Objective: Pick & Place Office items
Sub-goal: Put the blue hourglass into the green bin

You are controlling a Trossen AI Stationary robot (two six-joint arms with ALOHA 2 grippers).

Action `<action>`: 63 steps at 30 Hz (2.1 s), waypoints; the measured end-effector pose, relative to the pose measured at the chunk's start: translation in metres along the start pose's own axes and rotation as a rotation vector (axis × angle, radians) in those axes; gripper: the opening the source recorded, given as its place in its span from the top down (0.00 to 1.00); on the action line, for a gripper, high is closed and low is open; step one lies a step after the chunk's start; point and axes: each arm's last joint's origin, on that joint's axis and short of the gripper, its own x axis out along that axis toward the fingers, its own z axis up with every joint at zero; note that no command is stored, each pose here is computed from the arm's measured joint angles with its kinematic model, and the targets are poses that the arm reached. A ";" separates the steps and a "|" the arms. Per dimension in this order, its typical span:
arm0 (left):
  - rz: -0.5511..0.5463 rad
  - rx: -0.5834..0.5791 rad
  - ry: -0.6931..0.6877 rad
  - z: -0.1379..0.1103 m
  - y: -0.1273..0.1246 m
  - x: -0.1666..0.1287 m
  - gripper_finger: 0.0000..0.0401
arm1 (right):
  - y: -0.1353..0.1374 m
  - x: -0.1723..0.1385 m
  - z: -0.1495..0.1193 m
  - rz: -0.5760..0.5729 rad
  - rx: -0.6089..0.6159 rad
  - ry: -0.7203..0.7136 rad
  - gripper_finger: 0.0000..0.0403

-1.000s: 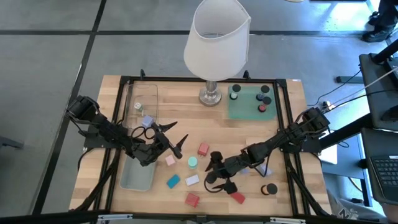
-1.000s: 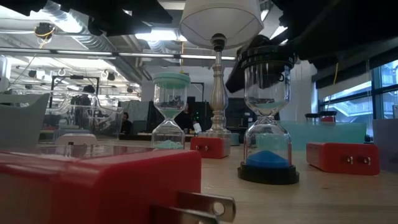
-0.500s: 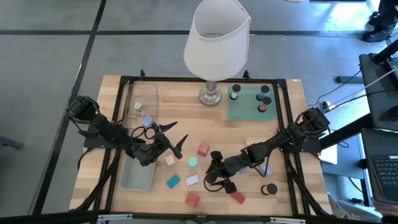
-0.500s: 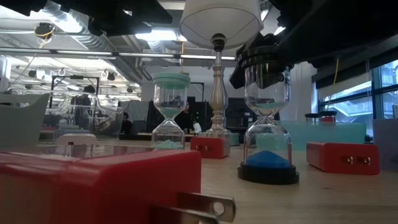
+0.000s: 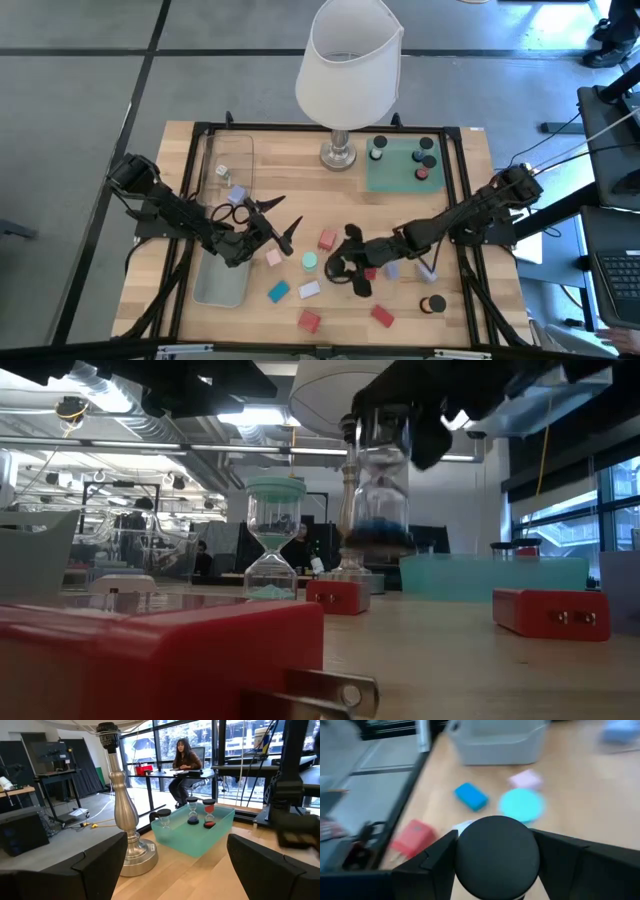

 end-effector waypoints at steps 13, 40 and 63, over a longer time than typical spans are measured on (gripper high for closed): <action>-0.013 0.001 -0.001 0.000 -0.001 -0.002 0.15 | -0.067 -0.075 0.027 -0.561 0.009 0.059 0.47; -0.036 0.003 -0.002 0.000 -0.002 -0.005 0.15 | -0.210 -0.105 -0.022 -0.948 0.315 -0.047 0.46; -0.035 0.014 0.001 -0.001 -0.002 -0.005 0.15 | -0.218 -0.106 -0.058 -0.914 0.448 -0.124 0.46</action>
